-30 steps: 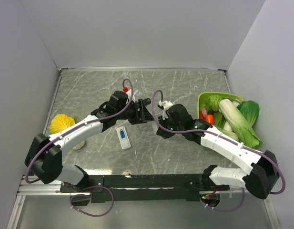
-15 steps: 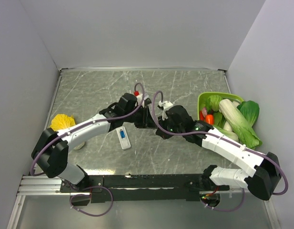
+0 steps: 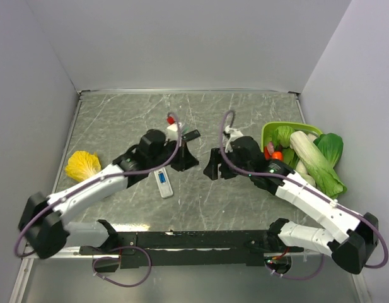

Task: Load the batteries into the remote control
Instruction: Adjust the battery cover.

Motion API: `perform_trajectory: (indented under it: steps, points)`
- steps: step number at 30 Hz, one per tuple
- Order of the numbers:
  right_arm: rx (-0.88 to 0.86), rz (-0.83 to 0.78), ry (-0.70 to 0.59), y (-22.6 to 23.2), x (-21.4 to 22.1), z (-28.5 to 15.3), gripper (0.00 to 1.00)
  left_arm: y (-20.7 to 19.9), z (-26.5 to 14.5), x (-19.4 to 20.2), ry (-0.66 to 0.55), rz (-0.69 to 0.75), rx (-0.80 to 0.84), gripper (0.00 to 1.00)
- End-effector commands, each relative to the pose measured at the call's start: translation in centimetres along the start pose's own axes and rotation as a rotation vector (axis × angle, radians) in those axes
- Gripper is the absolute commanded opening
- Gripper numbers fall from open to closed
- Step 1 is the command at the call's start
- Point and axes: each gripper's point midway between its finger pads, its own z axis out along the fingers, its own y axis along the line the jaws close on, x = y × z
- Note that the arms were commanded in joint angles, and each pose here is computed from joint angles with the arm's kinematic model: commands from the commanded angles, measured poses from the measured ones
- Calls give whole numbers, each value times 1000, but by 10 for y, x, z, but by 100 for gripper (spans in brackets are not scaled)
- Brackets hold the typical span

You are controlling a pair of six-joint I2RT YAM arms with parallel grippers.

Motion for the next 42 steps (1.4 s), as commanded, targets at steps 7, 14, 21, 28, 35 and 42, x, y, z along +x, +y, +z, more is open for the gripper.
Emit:
perform_trajectory:
  steps: [7,14,21,28,35,42]
  points:
    - [-400,175,-145,67,-52,-41,80,-48,-73,-59,-485,468,158,2]
    - [-635,-92,-221,101,-61,-52,77,-87,-87,-58,-519,461,363,4]
    - [-698,-251,-280,107,-61,-58,70,-107,-102,-64,-547,454,442,4]
    - [-705,-359,-345,108,-66,-68,50,-117,-107,-58,-515,449,503,2]
    - [-734,-449,-359,113,-66,-76,8,-120,-108,-52,-473,432,523,6]
    - [-613,-577,-369,95,-69,-72,0,-104,-107,-60,-420,317,420,74]
